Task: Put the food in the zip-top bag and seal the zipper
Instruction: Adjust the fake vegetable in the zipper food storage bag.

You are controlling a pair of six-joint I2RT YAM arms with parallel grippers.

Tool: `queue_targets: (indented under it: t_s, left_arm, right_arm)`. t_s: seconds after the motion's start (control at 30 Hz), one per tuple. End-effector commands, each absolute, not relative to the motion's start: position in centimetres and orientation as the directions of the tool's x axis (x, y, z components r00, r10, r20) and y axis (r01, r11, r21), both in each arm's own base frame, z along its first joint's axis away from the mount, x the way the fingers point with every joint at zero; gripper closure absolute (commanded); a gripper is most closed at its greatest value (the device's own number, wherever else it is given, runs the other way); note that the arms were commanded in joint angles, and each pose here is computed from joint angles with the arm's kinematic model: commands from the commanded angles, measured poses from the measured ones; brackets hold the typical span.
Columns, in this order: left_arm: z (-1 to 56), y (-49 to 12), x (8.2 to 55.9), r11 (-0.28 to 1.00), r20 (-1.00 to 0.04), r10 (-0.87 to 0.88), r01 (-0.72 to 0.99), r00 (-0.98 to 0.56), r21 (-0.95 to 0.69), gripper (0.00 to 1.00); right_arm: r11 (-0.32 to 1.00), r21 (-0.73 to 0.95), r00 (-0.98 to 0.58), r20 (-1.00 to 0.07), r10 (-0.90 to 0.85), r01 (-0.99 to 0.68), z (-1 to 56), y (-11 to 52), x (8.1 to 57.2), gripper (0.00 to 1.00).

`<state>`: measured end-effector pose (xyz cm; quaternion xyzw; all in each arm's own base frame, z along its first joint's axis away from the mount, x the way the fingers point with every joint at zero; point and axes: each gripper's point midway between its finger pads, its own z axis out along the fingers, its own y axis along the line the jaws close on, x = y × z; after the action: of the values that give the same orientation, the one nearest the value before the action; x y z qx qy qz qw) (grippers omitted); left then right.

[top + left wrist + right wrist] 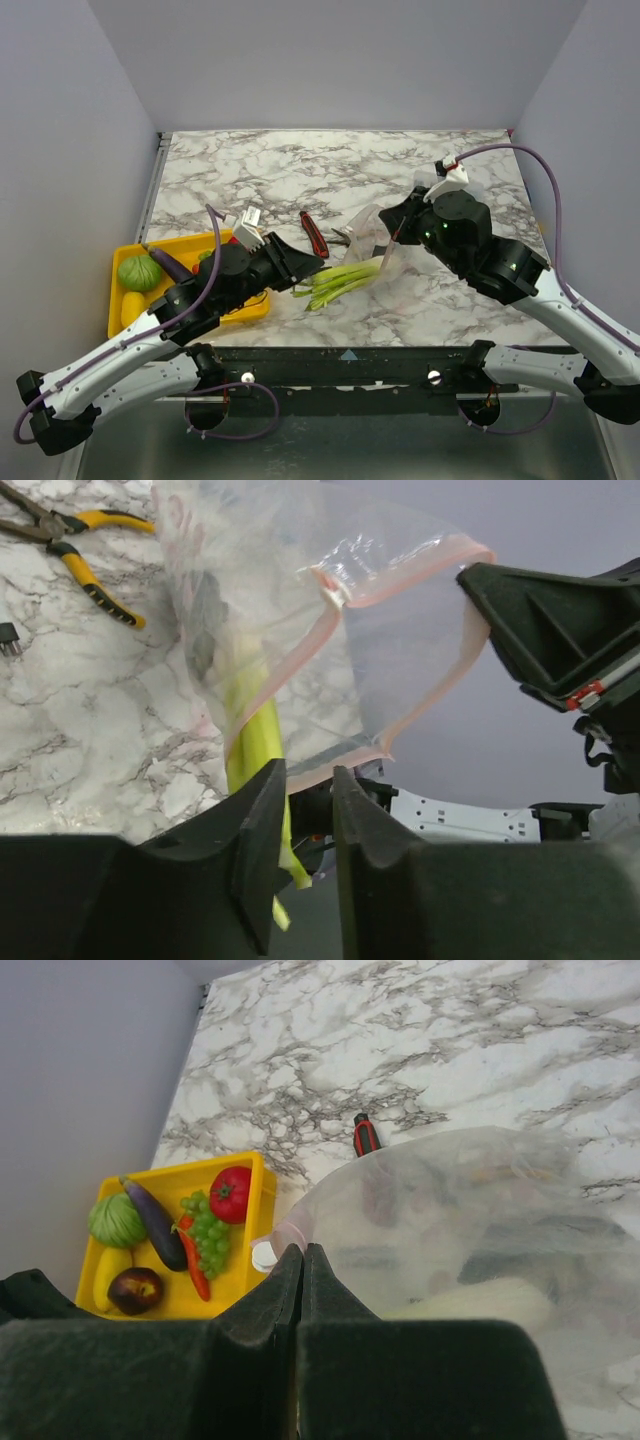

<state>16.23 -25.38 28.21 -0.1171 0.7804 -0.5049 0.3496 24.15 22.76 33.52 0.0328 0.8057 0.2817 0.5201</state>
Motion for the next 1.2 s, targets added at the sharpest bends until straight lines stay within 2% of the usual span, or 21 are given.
queue_targets:
  t_s: [0.0,0.1,0.13,0.33,0.47,0.77,0.83,0.87,0.9,0.93,0.97,1.03,1.17]
  left_arm:
    - [33.1,-24.8,16.5,0.451,-0.550,-0.531,0.334,-0.645,-0.828,0.84]
    - [35.1,-24.9,16.7,0.446,-0.598,-0.521,0.404,-0.609,-0.799,0.98]
    - [35.9,-25.0,16.7,0.443,-0.612,-0.518,0.425,-0.598,-0.789,1.00]
    - [40.8,-25.3,16.8,0.425,-0.705,-0.494,0.566,-0.509,-0.706,1.00]
    - [43.7,-26.0,16.6,0.383,-0.730,-0.489,0.634,-0.478,-0.672,1.00]
    - [44.4,-28.4,15.9,0.291,-0.750,-0.452,0.715,-0.483,-0.635,1.00]
    - [43.8,-28.1,15.6,0.304,-0.760,-0.431,0.715,-0.487,-0.630,1.00]
    - [43.0,-27.7,15.8,0.346,-0.766,-0.407,0.692,-0.498,-0.633,0.95]
    - [42.2,-27.3,16.0,0.396,-0.774,-0.376,0.666,-0.510,-0.632,0.77]
    - [40.2,-26.8,16.0,0.470,-0.790,-0.296,0.638,-0.537,-0.610,0.53]
    - [39.1,-26.6,15.7,0.509,-0.812,-0.214,0.648,-0.542,-0.567,0.40]
    - [35.4,-25.9,14.6,0.562,-0.825,-0.006,0.681,-0.565,-0.470,0.30]
    - [29.0,-23.5,14.2,0.637,-0.779,0.265,0.710,-0.567,-0.300,0.22]
  right_arm:
    - [0.811,0.530,-0.432,-0.810,0.397,-0.249,34.8,22.8,24.1,0.99]
    - [0.801,0.546,-0.431,-0.801,0.415,-0.244,34.9,22.7,23.9,0.99]
    - [0.795,0.556,-0.429,-0.796,0.427,-0.241,35.1,22.6,23.9,0.99]
    - [0.762,0.613,-0.430,-0.758,0.491,-0.210,35.5,22.4,23.7,0.99]
    - [0.743,0.640,-0.431,-0.737,0.521,-0.195,35.4,22.4,23.7,0.99]
    - [0.713,0.675,-0.413,-0.713,0.566,-0.190,36.3,22.0,23.6,0.99]
    - [0.711,0.676,-0.409,-0.714,0.568,-0.194,36.6,21.9,23.5,1.00]
    - [0.710,0.675,-0.408,-0.716,0.566,-0.200,36.8,22.0,23.5,0.99]
    - [0.712,0.671,-0.412,-0.720,0.558,-0.208,36.9,22.1,23.5,0.99]
    - [0.716,0.663,-0.417,-0.727,0.546,-0.218,36.8,22.3,23.4,0.99]
    - [0.721,0.654,-0.426,-0.733,0.530,-0.228,36.6,22.5,23.3,0.99]
    - [0.740,0.629,-0.441,-0.748,0.495,-0.238,36.1,22.7,23.2,1.00]
    - [0.760,0.581,-0.471,-0.779,0.414,-0.292,35.3,23.5,22.8,0.99]
